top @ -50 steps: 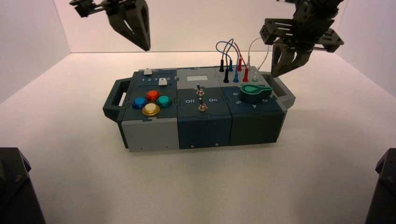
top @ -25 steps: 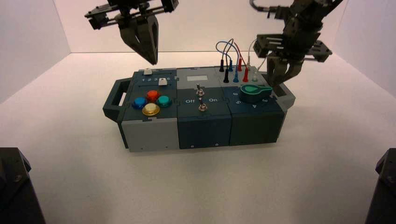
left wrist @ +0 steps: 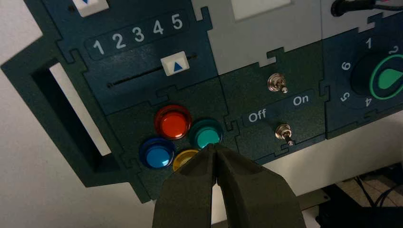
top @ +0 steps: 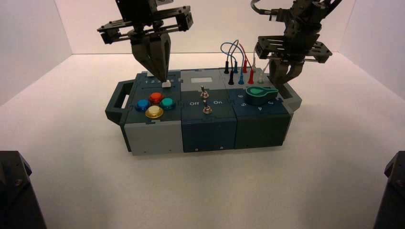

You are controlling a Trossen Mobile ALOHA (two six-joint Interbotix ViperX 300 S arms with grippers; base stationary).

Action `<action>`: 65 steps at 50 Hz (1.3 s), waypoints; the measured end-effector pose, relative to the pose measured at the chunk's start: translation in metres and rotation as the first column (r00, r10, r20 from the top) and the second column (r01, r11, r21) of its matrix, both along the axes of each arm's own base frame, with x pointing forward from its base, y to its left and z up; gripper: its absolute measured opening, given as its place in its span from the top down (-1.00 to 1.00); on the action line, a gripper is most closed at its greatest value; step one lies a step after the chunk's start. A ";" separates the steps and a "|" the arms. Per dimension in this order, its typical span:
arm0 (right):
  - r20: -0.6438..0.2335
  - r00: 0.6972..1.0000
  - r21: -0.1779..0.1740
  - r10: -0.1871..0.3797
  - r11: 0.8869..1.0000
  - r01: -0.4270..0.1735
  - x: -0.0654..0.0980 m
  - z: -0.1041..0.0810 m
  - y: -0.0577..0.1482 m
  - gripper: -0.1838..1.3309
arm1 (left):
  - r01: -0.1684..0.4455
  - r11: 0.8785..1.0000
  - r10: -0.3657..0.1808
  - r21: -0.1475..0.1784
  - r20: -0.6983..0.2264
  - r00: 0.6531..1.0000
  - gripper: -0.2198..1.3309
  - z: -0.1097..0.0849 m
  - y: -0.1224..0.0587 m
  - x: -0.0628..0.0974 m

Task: Flip the top switch on with the left gripper.

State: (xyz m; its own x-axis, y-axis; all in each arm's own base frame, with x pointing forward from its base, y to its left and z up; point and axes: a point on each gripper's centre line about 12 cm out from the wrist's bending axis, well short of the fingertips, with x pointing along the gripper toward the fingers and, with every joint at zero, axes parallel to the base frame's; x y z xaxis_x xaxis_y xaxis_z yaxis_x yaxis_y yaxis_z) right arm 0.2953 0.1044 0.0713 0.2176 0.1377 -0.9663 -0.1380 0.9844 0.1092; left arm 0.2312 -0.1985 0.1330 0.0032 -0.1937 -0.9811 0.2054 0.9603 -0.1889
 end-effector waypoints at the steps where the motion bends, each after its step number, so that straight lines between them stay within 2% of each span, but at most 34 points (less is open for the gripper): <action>1: -0.002 1.000 0.000 -0.001 1.000 0.001 0.000 0.000 0.000 0.97 | -0.001 1.000 0.001 0.001 -0.003 1.000 0.93 -0.001 0.000 0.000; 13: 0.006 1.000 0.001 -0.001 1.000 0.001 -0.001 0.000 0.000 0.97 | -0.004 1.000 0.004 0.008 -0.013 1.000 0.93 -0.005 -0.006 0.003; 25: 0.008 1.000 0.001 0.002 1.000 -0.002 -0.001 0.000 0.000 0.97 | -0.019 1.000 0.019 -0.002 -0.013 1.000 0.93 -0.005 -0.016 0.013; 33: 0.008 1.000 0.001 0.002 1.000 -0.002 -0.001 0.000 0.000 0.97 | -0.005 1.000 0.005 -0.003 -0.015 1.000 0.93 -0.006 -0.027 0.016; 50: 0.008 1.000 0.000 0.003 1.000 -0.003 -0.001 -0.001 -0.001 0.97 | 0.046 0.999 -0.045 0.022 -0.053 0.998 0.93 -0.026 -0.057 0.014; 65: 0.008 1.000 0.000 0.003 1.000 -0.003 -0.001 -0.001 -0.001 0.97 | 0.049 0.998 -0.048 0.028 -0.060 0.997 0.93 -0.031 -0.061 0.014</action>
